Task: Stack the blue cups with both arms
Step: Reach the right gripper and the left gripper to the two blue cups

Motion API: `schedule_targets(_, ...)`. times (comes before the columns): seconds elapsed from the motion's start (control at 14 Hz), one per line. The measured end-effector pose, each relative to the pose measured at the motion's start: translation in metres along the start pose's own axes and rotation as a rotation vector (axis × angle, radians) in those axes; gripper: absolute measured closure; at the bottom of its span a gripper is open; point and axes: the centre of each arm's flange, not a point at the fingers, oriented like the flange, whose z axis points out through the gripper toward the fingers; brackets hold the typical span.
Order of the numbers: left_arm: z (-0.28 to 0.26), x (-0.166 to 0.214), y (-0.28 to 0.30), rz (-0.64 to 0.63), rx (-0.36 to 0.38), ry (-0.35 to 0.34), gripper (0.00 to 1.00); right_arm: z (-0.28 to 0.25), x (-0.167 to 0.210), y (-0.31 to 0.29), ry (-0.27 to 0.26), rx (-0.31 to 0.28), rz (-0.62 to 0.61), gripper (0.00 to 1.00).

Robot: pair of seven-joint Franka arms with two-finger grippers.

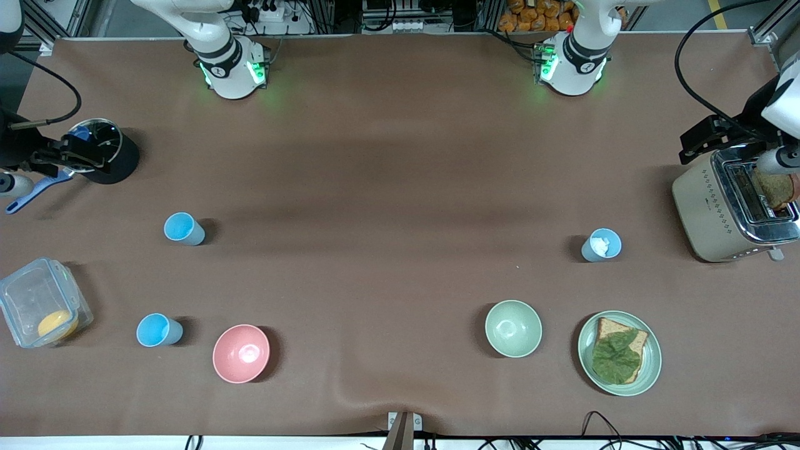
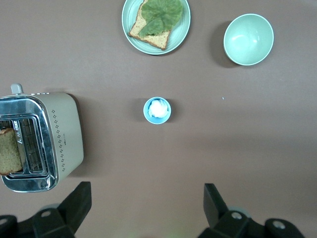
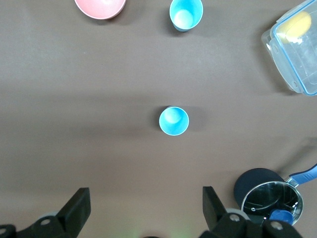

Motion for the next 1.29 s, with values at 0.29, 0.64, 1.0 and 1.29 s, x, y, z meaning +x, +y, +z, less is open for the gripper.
schedule_targets(0.29, 0.017, 0.002, -0.005, -0.009, 0.005, -0.046, 0.0, 0.0, 0.0, -0.001, 0.0, 0.0, -0.001, 0.0)
schedule_targets(0.64, 0.106, 0.039, -0.028, -0.042, 0.005, -0.144, 0.0, 0.001, 0.001, -0.001, -0.004, 0.0, -0.002, 0.0)
schedule_targets(1.0, 0.232, 0.048, -0.052, -0.061, -0.008, -0.105, 0.0, 0.033, 0.019, -0.014, -0.061, 0.004, -0.032, 0.0)
schedule_targets(1.29, 0.315, 0.031, -0.059, -0.03, -0.017, -0.069, 0.0, 0.107, 0.058, -0.063, -0.165, -0.002, -0.118, 0.0)
